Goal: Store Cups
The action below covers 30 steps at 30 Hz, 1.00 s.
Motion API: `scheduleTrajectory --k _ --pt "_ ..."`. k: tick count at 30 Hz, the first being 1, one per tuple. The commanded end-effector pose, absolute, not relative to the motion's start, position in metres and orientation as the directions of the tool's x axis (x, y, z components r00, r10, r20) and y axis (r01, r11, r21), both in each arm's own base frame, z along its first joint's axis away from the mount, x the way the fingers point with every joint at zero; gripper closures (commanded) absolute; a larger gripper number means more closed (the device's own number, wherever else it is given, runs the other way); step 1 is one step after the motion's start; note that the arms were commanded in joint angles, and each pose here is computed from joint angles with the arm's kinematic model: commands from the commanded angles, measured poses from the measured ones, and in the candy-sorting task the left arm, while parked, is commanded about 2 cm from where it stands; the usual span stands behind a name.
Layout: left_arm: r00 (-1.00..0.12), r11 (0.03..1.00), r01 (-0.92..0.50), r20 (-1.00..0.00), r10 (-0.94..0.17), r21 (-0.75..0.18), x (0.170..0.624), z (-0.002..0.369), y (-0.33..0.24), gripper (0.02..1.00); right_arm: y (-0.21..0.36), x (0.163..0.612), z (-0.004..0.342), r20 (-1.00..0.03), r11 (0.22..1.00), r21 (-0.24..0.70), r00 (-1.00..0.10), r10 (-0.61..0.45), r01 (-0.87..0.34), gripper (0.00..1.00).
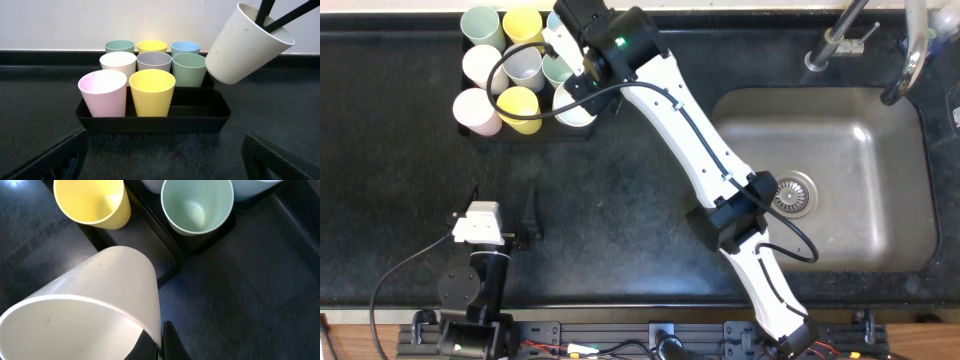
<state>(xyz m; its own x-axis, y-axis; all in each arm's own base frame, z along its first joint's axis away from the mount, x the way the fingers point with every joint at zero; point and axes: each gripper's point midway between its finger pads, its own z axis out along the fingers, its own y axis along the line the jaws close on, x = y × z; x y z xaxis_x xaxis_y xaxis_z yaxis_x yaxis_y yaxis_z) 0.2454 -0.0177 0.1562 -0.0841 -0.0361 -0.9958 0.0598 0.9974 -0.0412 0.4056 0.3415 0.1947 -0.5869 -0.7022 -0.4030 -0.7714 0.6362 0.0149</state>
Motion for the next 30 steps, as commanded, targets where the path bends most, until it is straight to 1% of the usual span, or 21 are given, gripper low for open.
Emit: scheduleTrajectory --k 1,3,7,10,16,20,30 --pt "-0.078 0.997 0.072 -0.997 -0.015 -0.021 0.245 0.156 -0.020 0.020 0.348 0.417 0.184 -0.415 0.636 -0.011 -0.575 -0.705 -0.771 0.958" --pt "-0.078 0.997 0.072 -0.997 -0.015 -0.021 0.245 0.156 -0.020 0.020 0.350 0.423 0.179 -0.417 0.641 -0.028 -0.574 -0.705 -0.767 0.956" --pt "-0.078 0.997 0.072 -0.997 -0.015 -0.021 0.245 0.156 -0.019 0.020 0.355 0.430 0.169 -0.425 0.642 -0.031 -0.571 -0.703 -0.766 0.956" --pt "-0.078 0.997 0.072 -0.997 -0.015 -0.021 0.245 0.156 -0.020 0.020 0.360 0.433 0.151 -0.406 0.638 -0.028 -0.574 -0.711 -0.770 0.958" --pt "-0.078 0.997 0.072 -0.997 -0.015 -0.021 0.245 0.156 -0.020 0.020 0.361 0.434 0.131 -0.375 0.634 -0.021 -0.582 -0.722 -0.773 0.958" --pt "-0.078 0.997 0.072 -0.997 -0.015 -0.021 0.245 0.156 -0.020 0.020 0.366 0.432 0.121 -0.365 0.610 -0.001 -0.568 -0.738 -0.792 0.956" --pt "-0.078 0.997 0.072 -0.997 -0.015 -0.021 0.245 0.156 -0.020 0.020 0.370 0.438 0.111 -0.376 0.608 -0.006 -0.562 -0.737 -0.794 0.958"
